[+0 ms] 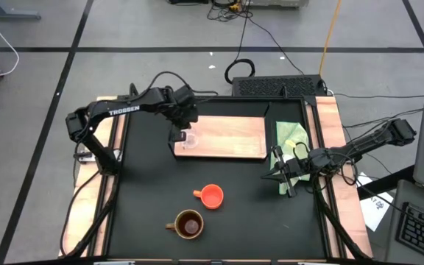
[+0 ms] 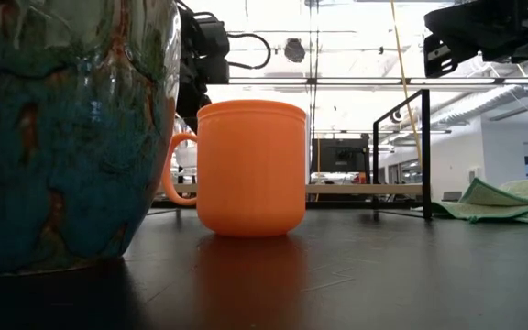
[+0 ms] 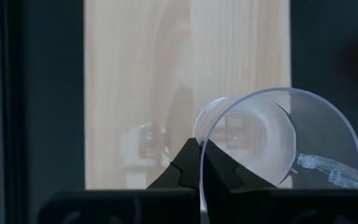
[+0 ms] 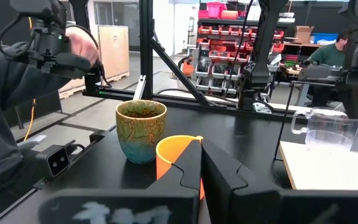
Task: Stack small to large cups/mugs on shelf
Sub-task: Put the transparent mug on the shelf
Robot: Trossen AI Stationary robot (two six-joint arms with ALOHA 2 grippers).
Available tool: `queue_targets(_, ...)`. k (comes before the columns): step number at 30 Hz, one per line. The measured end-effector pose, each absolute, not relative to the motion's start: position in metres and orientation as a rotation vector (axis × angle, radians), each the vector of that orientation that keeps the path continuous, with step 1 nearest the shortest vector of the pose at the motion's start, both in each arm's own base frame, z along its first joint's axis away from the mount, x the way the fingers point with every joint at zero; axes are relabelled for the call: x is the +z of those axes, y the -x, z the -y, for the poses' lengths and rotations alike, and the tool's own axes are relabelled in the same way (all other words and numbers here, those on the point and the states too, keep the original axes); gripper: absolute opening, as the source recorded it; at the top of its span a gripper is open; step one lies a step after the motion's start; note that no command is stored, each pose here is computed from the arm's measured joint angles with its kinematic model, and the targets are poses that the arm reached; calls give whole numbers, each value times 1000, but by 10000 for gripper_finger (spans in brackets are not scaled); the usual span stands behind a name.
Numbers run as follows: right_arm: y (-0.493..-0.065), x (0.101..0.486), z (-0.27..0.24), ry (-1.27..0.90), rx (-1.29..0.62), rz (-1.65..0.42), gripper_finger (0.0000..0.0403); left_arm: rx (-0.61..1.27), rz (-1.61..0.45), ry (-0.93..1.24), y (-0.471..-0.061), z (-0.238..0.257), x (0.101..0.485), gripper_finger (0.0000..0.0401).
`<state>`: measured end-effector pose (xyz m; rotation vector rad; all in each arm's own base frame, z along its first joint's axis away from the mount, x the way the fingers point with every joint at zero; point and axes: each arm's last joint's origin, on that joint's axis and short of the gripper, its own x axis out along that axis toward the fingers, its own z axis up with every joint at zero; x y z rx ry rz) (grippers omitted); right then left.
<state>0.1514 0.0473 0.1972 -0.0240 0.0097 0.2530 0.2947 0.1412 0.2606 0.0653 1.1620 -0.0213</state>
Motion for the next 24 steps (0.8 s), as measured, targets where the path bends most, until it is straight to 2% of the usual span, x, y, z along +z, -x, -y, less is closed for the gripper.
queue_targets(12, -151, 198, -47, 40, 253, -2, 0, 4, -1203, -86, -302, -137, 261, 0)
queue_targets(24, -152, 197, -47, 43, 253, -4, 0, -36, -1272, -83, -309, -136, 244, 0)
